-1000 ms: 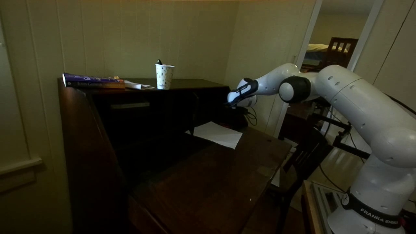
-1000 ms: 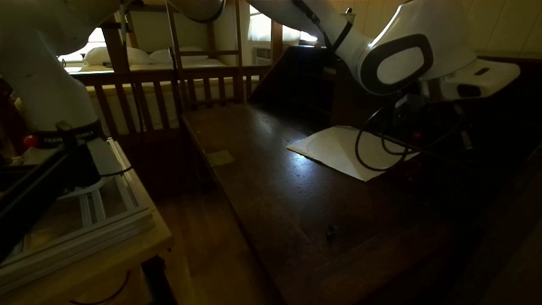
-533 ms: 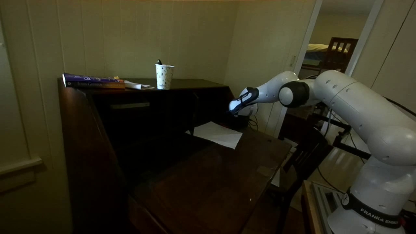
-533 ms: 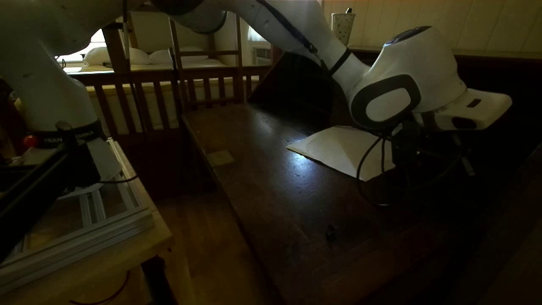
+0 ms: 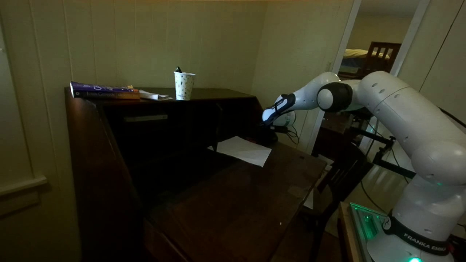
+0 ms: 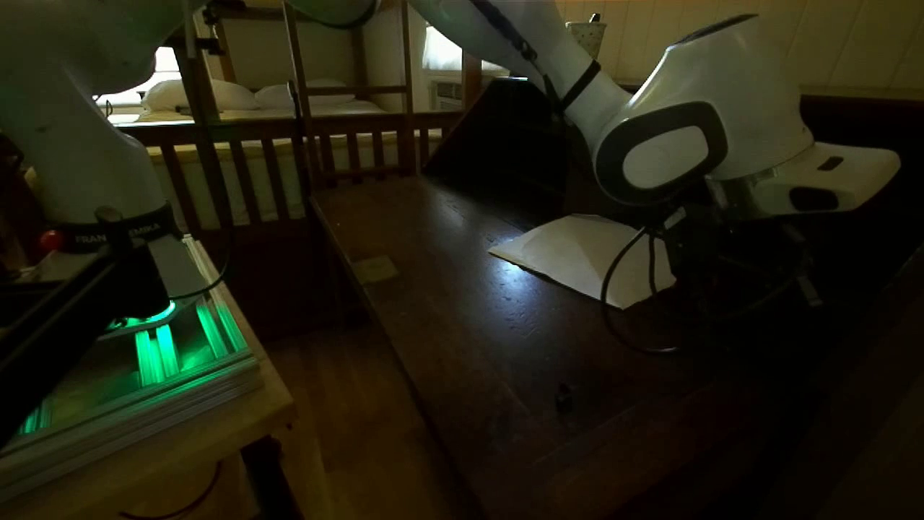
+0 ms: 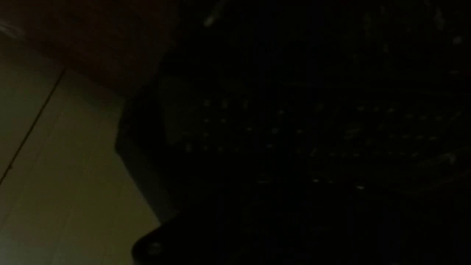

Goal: Move the remote control to the left.

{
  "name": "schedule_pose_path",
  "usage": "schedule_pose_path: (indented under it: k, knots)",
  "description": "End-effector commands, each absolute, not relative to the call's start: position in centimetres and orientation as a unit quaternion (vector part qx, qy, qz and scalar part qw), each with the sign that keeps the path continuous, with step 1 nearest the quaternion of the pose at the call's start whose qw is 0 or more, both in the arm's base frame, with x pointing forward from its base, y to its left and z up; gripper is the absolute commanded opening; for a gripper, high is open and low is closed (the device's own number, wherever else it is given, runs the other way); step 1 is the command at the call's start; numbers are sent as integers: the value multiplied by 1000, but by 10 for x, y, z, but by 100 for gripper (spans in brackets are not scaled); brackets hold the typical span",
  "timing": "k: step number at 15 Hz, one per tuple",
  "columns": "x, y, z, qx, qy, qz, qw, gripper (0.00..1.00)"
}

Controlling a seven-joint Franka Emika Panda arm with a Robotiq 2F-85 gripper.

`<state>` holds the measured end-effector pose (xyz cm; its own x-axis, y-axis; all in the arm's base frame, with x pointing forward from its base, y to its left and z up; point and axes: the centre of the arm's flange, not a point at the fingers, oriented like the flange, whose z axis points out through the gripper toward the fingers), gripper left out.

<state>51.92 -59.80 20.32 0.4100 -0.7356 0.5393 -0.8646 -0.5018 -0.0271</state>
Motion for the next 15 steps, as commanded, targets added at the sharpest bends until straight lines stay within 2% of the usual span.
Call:
schedule_pose_path:
  k: [1,9,13,14,15]
  knots:
    - [485,-576,236,853,-478,166,125,0]
    - [463,-544,246,881,-470,40,43,0]
    - [463,-528,238,884,-466,23,17,0]
    - [465,-531,242,876,-481,31,19,25]
    - [467,-535,249,871,-489,49,33,27]
